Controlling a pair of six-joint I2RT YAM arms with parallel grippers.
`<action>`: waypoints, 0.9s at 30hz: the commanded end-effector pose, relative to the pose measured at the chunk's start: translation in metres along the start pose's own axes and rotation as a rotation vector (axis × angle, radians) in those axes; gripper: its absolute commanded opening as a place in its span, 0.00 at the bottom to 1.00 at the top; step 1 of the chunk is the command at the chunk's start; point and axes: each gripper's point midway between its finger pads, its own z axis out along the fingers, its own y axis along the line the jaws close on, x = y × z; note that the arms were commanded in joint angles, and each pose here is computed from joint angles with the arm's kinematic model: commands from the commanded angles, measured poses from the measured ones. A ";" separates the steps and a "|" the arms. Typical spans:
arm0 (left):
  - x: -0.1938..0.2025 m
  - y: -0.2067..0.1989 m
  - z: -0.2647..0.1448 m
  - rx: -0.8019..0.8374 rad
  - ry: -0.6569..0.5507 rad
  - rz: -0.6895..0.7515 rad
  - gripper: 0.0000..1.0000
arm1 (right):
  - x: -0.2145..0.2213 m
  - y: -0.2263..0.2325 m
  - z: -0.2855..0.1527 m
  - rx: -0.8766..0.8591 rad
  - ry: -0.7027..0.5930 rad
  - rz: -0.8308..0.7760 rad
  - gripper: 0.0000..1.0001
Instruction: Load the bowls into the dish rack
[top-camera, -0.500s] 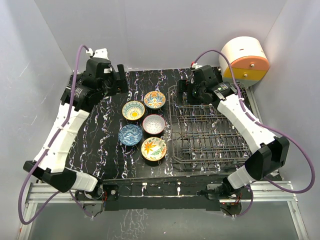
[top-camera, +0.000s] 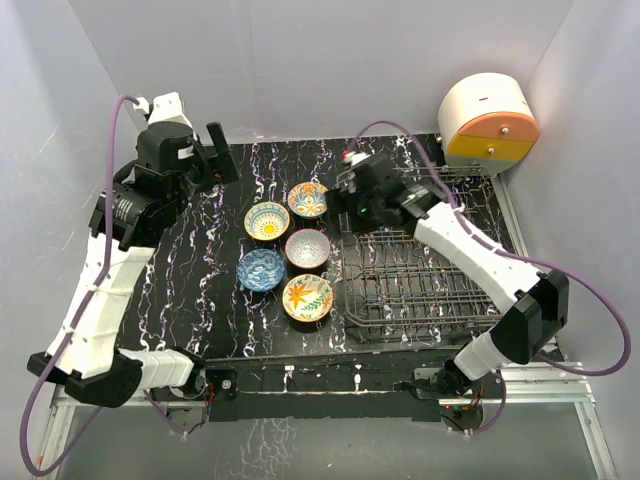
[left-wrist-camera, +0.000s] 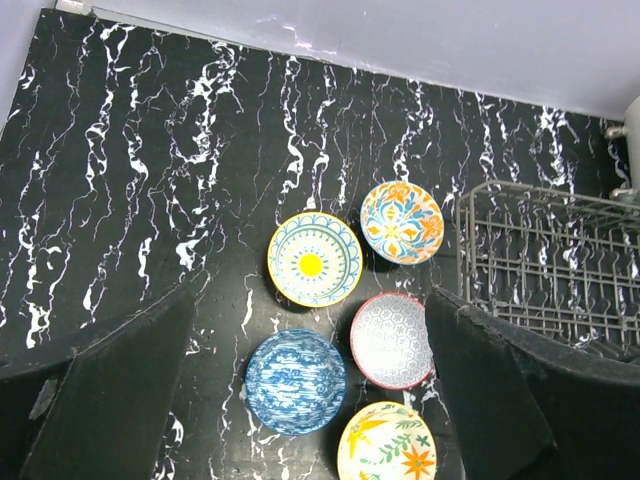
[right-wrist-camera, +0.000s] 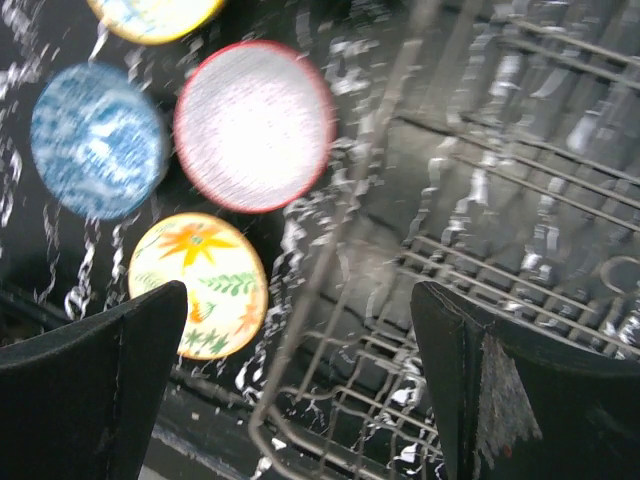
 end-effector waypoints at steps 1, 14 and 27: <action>-0.009 0.010 -0.015 -0.021 -0.061 -0.060 0.97 | 0.008 0.067 -0.004 -0.055 -0.017 -0.198 0.99; -0.002 0.022 -0.029 -0.050 -0.053 -0.137 0.97 | 0.094 0.159 0.028 -0.119 0.149 -0.469 0.87; 0.007 0.034 -0.041 -0.078 -0.036 -0.172 0.95 | 0.146 0.168 0.082 -0.022 0.237 -0.565 0.82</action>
